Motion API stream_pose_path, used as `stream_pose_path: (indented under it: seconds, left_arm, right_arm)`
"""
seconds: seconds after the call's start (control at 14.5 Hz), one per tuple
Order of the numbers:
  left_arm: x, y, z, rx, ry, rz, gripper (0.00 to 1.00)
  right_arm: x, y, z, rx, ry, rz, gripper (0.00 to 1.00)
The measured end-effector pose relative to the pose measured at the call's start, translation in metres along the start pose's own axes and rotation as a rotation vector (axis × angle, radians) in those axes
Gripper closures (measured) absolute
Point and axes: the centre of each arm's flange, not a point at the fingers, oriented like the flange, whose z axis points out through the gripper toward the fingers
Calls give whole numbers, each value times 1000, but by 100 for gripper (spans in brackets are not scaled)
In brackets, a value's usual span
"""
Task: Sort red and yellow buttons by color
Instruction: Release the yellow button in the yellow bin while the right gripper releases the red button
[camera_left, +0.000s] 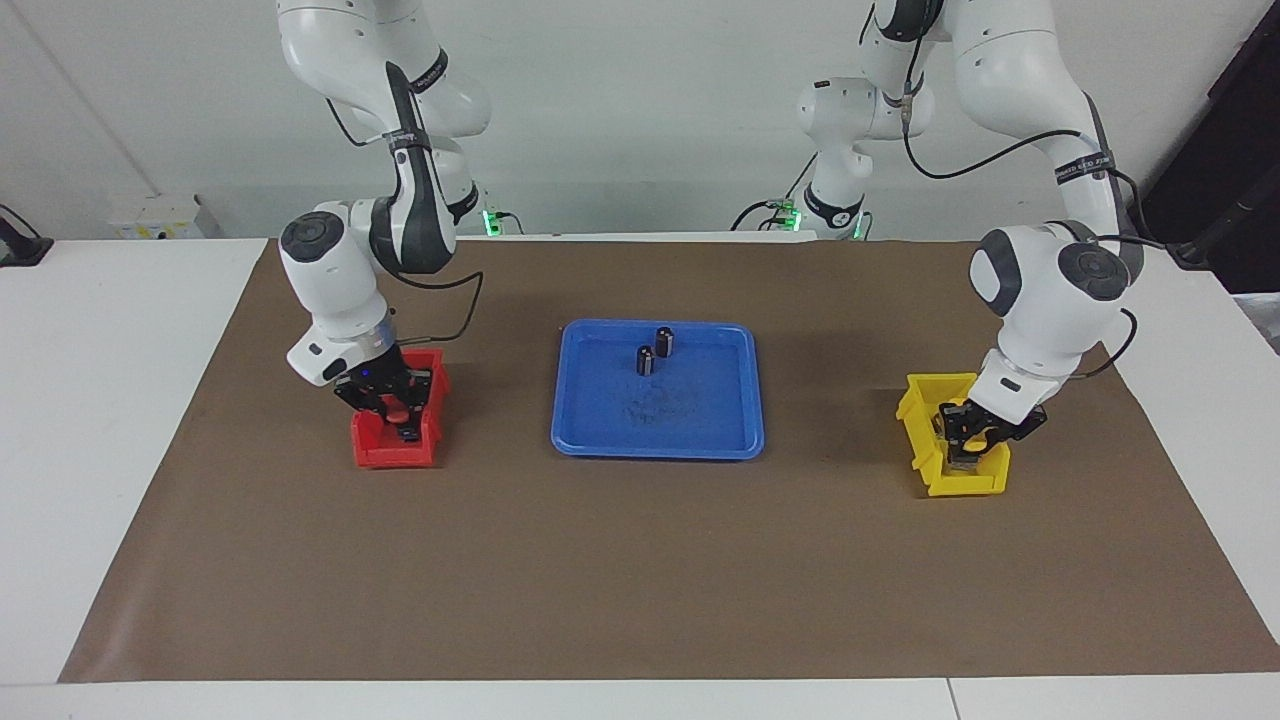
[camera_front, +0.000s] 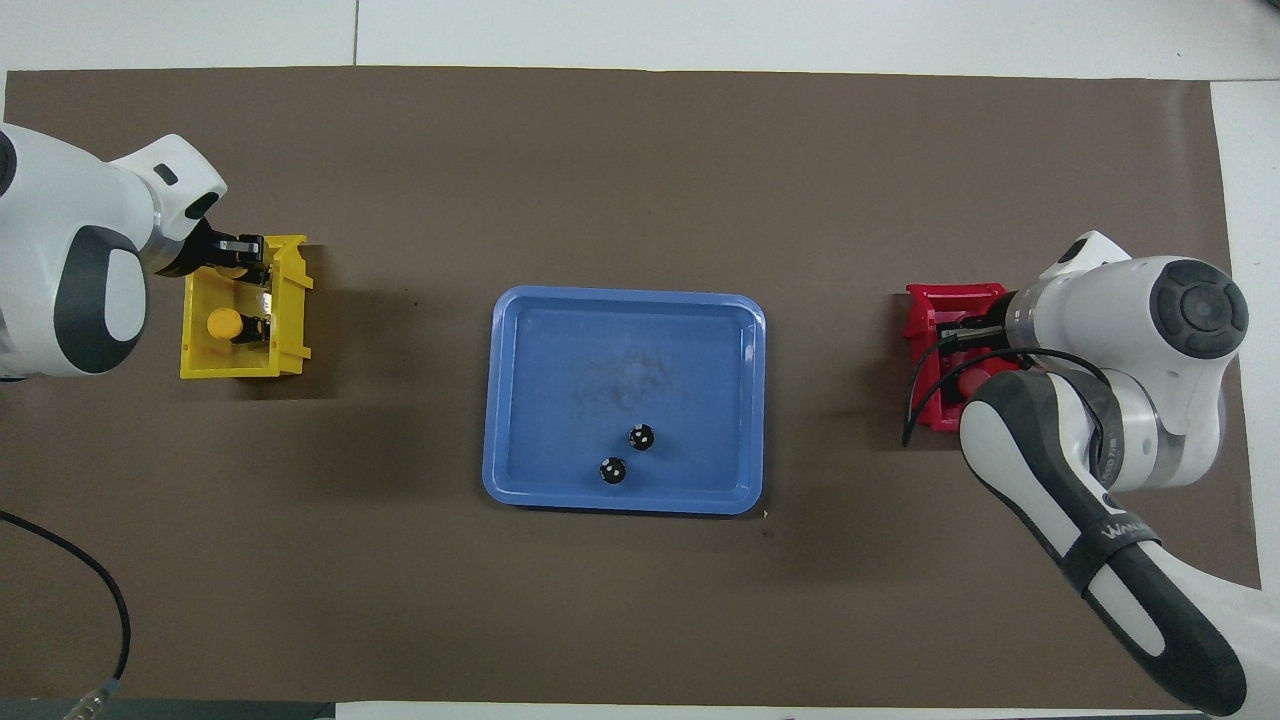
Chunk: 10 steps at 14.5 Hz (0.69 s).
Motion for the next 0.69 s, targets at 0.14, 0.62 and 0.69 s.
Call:
stream_pose_path:
  seconds: [0.14,0.62,0.69]
  left_arm:
    - [0,0,10,1,0,1,59]
    - [4,0,3,1,9,0,32]
    - [5,-1,-1,1,10,0,32]
  right_arm:
    - [0,0,1,0,-4,0,48]
    - [29,3,-56,0,-82,2,22]
    - [33,4,-73,-1,-92,3,18]
